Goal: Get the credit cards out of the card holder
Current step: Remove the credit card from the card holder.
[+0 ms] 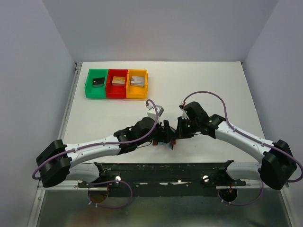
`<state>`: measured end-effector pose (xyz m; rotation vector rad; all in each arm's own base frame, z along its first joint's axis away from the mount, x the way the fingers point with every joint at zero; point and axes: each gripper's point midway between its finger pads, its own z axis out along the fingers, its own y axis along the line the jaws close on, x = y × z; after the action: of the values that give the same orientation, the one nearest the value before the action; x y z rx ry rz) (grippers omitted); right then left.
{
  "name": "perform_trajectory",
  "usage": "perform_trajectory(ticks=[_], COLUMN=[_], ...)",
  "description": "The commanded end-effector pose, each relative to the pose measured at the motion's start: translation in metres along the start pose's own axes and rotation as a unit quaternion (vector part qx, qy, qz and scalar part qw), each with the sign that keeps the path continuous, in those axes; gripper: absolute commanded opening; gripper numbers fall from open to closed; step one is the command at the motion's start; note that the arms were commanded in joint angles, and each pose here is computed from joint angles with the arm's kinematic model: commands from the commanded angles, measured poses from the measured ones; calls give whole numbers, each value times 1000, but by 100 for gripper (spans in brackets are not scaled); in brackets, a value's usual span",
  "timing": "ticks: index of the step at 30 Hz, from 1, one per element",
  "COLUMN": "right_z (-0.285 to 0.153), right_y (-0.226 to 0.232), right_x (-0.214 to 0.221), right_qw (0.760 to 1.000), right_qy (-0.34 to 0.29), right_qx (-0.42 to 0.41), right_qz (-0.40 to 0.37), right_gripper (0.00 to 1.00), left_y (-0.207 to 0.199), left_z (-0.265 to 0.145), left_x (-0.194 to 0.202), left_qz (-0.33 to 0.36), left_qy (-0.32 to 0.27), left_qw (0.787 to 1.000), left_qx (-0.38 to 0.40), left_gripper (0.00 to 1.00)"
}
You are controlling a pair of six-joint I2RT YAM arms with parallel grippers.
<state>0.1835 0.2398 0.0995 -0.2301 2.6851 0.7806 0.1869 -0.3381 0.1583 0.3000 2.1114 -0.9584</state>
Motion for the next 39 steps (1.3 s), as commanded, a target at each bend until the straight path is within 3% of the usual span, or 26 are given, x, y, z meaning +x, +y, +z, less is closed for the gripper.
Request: perform_trajectory(ticks=[1,16,27,39], right_z=[-14,-23,-26,-25], right_y=[19,32,30,22], right_x=[-10,-12,-9,-6], right_qw=[999,998,998,998], right_qy=[-15,-21,-25,-31], right_qx=[-31,-61,-62,-50], right_qz=[3,1,-7,-11], right_gripper=[0,0,0,0], left_y=[-11,8,35,59], left_z=[6,16,16,4], left_x=[4,22,33,38], left_qz=[8,18,37,35], left_qy=[14,44,68,63], left_qw=[1000,999,992,986], left_qx=[20,-23,-98,-148], left_gripper=[76,72,46,38])
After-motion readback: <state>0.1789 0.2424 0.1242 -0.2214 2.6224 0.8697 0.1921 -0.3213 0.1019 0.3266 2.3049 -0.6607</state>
